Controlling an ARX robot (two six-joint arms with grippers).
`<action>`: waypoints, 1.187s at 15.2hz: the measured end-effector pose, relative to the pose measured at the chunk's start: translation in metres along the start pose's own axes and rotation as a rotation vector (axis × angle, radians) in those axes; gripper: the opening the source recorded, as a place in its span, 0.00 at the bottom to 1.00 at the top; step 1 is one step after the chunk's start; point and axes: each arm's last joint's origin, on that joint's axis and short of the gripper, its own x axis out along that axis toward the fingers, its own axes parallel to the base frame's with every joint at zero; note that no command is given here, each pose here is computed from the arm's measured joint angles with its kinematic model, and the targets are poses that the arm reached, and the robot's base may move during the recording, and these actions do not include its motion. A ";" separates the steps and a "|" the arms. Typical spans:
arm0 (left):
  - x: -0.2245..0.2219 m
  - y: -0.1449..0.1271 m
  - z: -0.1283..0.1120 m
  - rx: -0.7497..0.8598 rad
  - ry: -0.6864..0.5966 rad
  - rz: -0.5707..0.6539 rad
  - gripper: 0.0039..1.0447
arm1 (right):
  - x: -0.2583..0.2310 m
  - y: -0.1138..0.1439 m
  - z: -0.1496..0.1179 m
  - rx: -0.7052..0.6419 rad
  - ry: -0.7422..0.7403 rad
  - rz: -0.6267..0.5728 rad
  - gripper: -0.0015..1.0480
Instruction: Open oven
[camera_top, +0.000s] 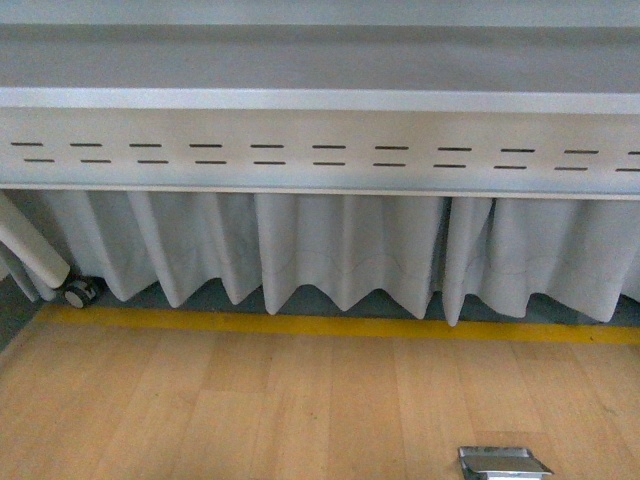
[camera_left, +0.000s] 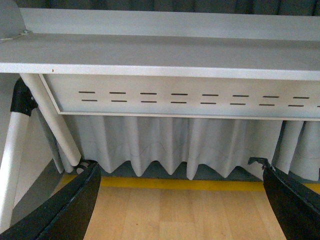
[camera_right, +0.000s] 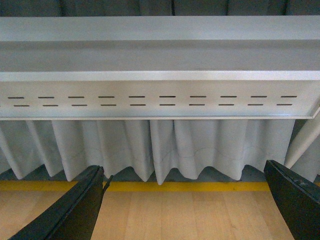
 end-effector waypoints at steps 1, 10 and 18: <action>0.000 0.000 0.000 0.000 0.000 0.000 0.94 | 0.000 0.000 0.000 0.000 0.000 0.000 0.94; 0.000 0.000 0.000 0.000 0.000 0.000 0.94 | 0.000 0.000 0.000 0.000 0.000 0.000 0.94; 0.000 0.000 0.000 0.000 0.000 0.000 0.94 | 0.000 0.000 0.000 0.000 0.000 0.000 0.94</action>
